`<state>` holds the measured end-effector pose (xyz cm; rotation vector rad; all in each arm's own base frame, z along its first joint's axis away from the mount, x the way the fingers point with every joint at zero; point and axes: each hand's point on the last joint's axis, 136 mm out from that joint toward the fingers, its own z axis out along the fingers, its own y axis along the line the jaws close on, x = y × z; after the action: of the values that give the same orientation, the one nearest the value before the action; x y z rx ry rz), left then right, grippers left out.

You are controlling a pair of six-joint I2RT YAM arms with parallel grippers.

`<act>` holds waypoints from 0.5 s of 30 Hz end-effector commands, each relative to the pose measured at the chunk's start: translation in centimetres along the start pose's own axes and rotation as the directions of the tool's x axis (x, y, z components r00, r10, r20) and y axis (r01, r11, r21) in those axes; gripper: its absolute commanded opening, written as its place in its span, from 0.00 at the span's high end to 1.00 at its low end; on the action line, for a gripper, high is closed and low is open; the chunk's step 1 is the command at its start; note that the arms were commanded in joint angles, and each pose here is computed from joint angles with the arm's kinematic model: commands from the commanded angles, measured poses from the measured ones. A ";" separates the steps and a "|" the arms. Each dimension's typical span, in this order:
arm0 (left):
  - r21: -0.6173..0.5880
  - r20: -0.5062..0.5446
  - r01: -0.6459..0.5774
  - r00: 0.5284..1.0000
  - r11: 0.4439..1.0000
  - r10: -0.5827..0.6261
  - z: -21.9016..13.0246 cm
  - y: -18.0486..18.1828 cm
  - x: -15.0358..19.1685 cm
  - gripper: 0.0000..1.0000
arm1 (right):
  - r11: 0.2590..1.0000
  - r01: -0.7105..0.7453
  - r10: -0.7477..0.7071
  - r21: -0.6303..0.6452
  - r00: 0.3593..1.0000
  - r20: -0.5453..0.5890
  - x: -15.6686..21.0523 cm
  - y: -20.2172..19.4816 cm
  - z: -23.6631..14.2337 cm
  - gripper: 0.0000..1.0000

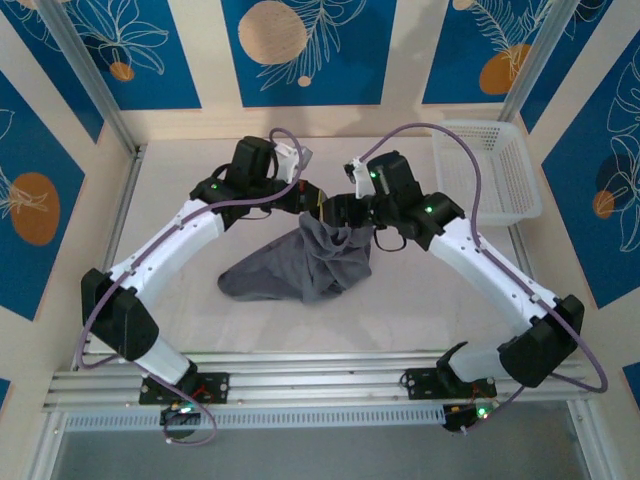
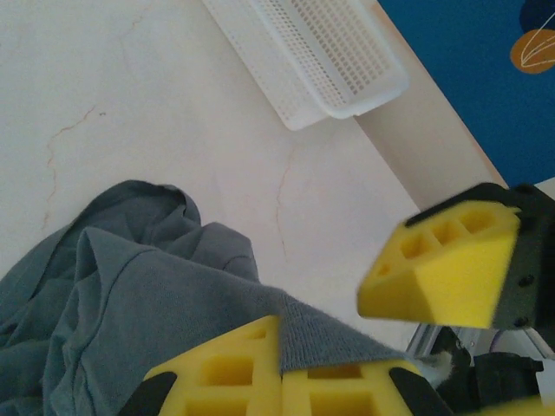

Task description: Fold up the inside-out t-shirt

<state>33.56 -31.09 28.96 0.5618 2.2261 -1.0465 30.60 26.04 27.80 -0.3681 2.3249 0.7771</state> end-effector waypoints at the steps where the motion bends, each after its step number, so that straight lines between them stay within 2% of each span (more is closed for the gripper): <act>1: -0.070 0.061 -0.007 0.998 0.998 0.012 -3.4 -0.3 -1.8 1.00 | 0.997 0.059 -0.060 0.050 0.998 0.019 -0.7 -0.9 1.2 0.74; 3: -0.223 0.090 0.039 0.996 0.974 -0.019 -5.6 2.4 -2.0 1.00 | 0.996 0.023 -0.023 0.090 1.000 0.006 -0.4 -1.7 1.3 1.00; 5: -0.387 0.141 0.087 0.989 0.918 -0.034 -8.5 5.6 -1.9 1.00 | 0.975 -0.023 0.022 0.223 1.000 0.004 0.0 -4.0 0.9 1.00; 6: -0.455 0.164 0.089 0.986 0.886 -0.015 -10.0 6.9 -1.7 1.00 | 0.972 -0.015 0.016 0.235 1.000 -0.003 0.1 -4.2 0.7 0.95; 7: -0.509 0.176 0.089 0.984 0.856 0.003 -11.1 8.0 -1.4 1.00 | 0.976 -0.004 0.007 0.219 1.000 -0.011 0.2 -3.8 0.6 0.86; 9: -0.623 0.178 0.086 0.983 0.777 0.034 -13.6 10.0 -0.2 1.00 | 0.997 0.031 -0.029 0.074 0.999 -0.028 0.5 -1.2 0.4 0.60; 11: -0.735 0.168 0.100 0.985 0.671 0.037 -15.7 12.2 1.5 1.00 | 0.996 0.031 -0.033 -0.080 0.999 -0.027 0.6 1.4 -0.2 0.48; 13: -0.840 0.192 0.167 0.981 0.516 -0.003 -18.3 15.2 3.9 1.00 | 0.987 -0.018 0.015 -0.158 1.000 -0.025 0.3 2.3 -1.0 0.45; 15: -0.902 0.248 0.258 0.966 0.347 -0.073 -21.0 18.4 7.2 1.00 | 0.983 -0.074 0.072 -0.168 0.997 -0.018 -0.3 1.8 -1.6 0.45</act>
<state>33.90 -10.35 29.34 -0.0370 2.2269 -0.1676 30.44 26.23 27.74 -0.3732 2.3380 0.8430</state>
